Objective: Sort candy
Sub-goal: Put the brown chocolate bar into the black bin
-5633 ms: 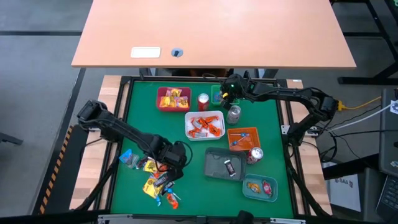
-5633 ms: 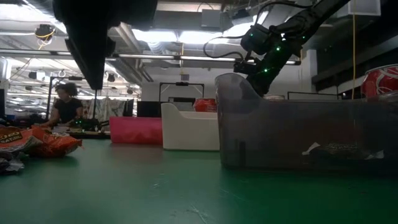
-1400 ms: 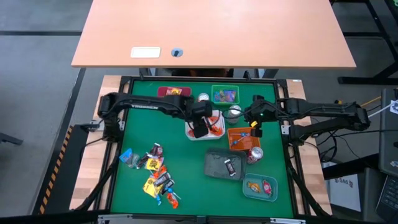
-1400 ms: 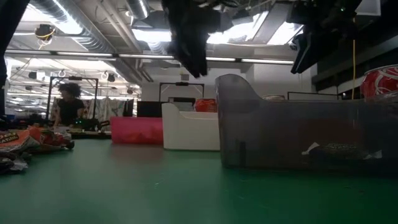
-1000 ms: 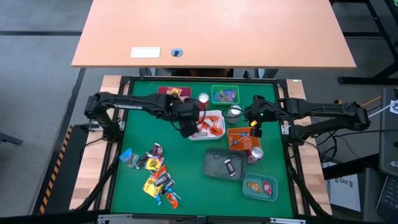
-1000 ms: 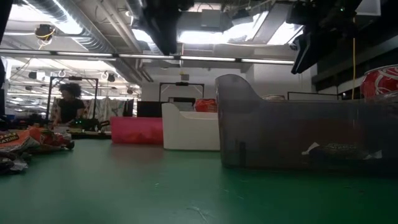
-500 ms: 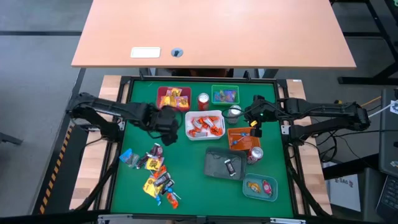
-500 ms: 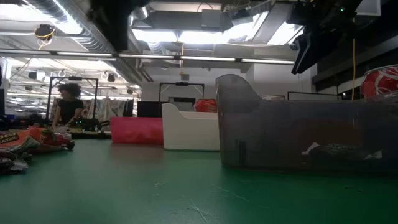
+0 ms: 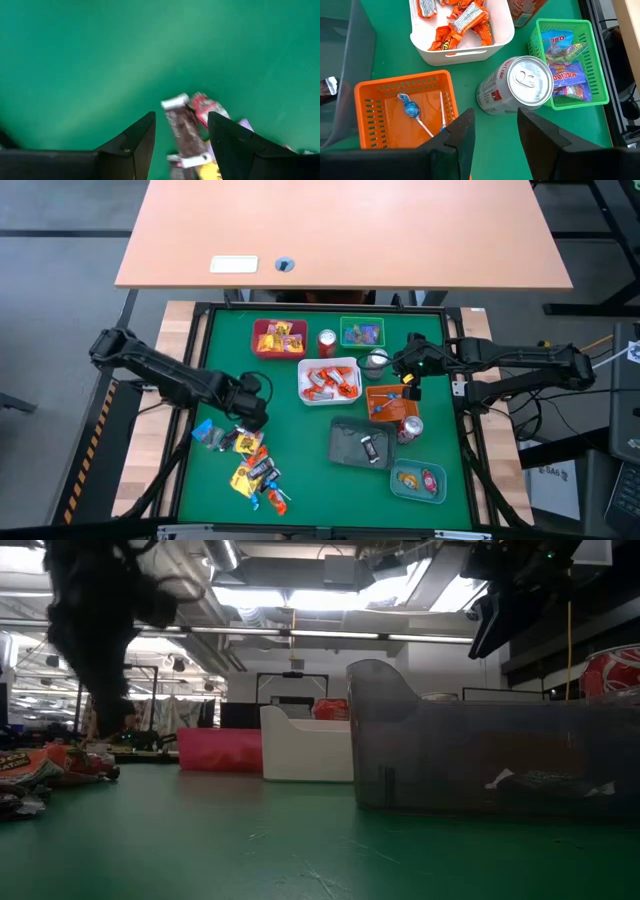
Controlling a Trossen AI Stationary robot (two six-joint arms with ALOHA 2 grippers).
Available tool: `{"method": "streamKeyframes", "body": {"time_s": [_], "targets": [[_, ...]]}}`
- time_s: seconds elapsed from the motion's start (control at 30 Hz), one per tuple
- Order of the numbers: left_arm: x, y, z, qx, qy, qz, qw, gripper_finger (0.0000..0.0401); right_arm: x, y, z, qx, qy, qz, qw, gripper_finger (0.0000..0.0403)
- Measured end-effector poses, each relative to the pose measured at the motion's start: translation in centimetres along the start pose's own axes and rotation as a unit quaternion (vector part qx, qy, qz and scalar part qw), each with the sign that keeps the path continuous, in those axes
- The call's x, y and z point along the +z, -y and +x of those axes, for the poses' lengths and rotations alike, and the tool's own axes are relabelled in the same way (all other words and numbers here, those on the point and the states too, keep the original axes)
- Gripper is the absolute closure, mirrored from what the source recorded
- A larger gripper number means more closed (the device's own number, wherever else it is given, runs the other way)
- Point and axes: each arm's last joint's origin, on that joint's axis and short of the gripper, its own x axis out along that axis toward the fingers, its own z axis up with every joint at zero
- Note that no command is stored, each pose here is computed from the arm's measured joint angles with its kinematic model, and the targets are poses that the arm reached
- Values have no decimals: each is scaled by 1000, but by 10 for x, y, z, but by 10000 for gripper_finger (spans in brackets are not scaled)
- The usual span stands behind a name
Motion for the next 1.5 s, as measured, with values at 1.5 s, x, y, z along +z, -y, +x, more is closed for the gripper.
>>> {"method": "streamKeyframes", "body": {"time_s": [1.5], "targets": [[-52, -14, 62, -62, -34, -3, 998, 357, 0, 0, 0, -1, 0, -2, 1000, 258]]}}
